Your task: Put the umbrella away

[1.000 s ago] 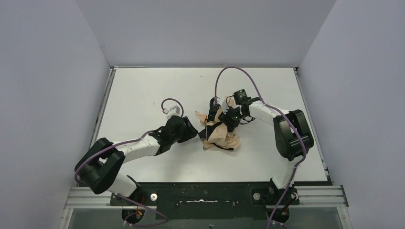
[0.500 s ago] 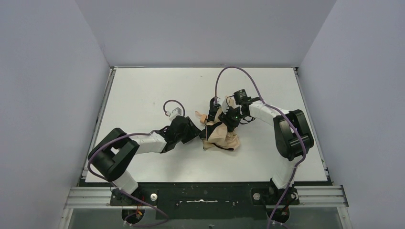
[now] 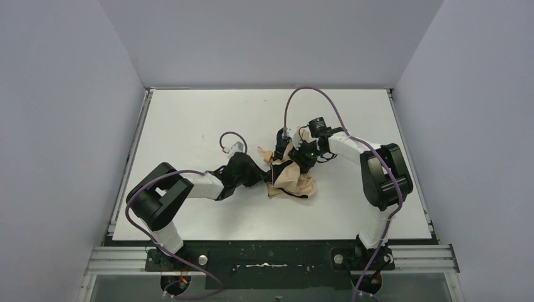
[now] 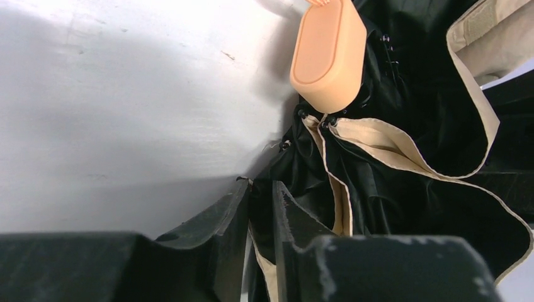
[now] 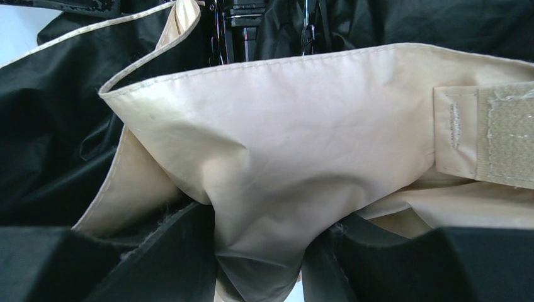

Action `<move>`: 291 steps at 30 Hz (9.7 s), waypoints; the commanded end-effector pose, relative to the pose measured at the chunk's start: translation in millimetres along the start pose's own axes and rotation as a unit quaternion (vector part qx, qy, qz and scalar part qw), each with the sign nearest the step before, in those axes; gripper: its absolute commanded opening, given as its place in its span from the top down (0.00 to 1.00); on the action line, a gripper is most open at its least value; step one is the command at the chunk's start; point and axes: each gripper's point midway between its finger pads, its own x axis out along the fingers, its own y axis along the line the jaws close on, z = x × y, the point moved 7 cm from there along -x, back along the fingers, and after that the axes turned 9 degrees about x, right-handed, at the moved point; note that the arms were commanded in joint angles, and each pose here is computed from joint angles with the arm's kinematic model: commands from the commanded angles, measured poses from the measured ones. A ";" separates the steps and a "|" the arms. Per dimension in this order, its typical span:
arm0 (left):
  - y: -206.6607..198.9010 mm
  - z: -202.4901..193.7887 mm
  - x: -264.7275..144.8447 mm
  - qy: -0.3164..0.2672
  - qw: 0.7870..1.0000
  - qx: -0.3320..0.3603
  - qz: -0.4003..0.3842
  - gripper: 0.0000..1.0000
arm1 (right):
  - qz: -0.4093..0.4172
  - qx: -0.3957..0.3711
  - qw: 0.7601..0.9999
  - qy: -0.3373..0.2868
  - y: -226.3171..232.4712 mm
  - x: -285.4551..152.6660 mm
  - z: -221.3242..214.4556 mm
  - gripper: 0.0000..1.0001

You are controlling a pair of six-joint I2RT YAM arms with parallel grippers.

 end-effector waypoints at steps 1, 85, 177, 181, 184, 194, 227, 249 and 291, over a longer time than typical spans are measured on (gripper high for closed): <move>-20.2 9.9 3.6 -0.016 0.998 -0.010 -0.055 0.87 | -0.006 0.019 0.999 0.047 -6.0 9.6 -19.9 0.88; -66.6 16.2 -55.9 -0.009 0.967 0.237 -0.098 1.00 | -0.076 0.147 0.984 0.065 -31.9 21.4 -29.8 0.94; -24.5 61.3 23.6 0.069 0.744 0.519 -0.414 0.13 | -0.213 -0.354 0.899 -0.144 45.9 20.0 10.3 0.93; -21.1 51.1 27.8 0.094 0.739 0.523 -0.414 0.29 | -0.223 -0.352 0.896 -0.151 44.5 21.1 13.6 0.93; -21.1 44.2 27.7 0.105 0.728 0.537 -0.413 0.36 | -0.228 -0.348 0.895 -0.157 43.4 21.4 15.5 0.93; -13.5 26.2 28.1 0.139 0.704 0.576 -0.392 0.72 | -0.243 -0.329 0.893 -0.187 44.2 16.0 24.9 0.88; -49.3 57.3 -11.2 -0.038 0.623 0.747 -0.228 1.00 | -0.229 0.115 0.898 -0.359 129.6 -159.6 31.8 0.43; -41.4 20.1 -16.1 -0.181 0.397 0.899 -0.032 1.00 | -0.210 0.316 0.880 -0.287 114.6 -140.2 21.6 0.25; -36.7 -42.0 -5.3 -0.160 0.283 0.945 -0.031 1.00 | 0.140 -0.106 0.981 0.076 32.4 -16.7 -18.2 0.25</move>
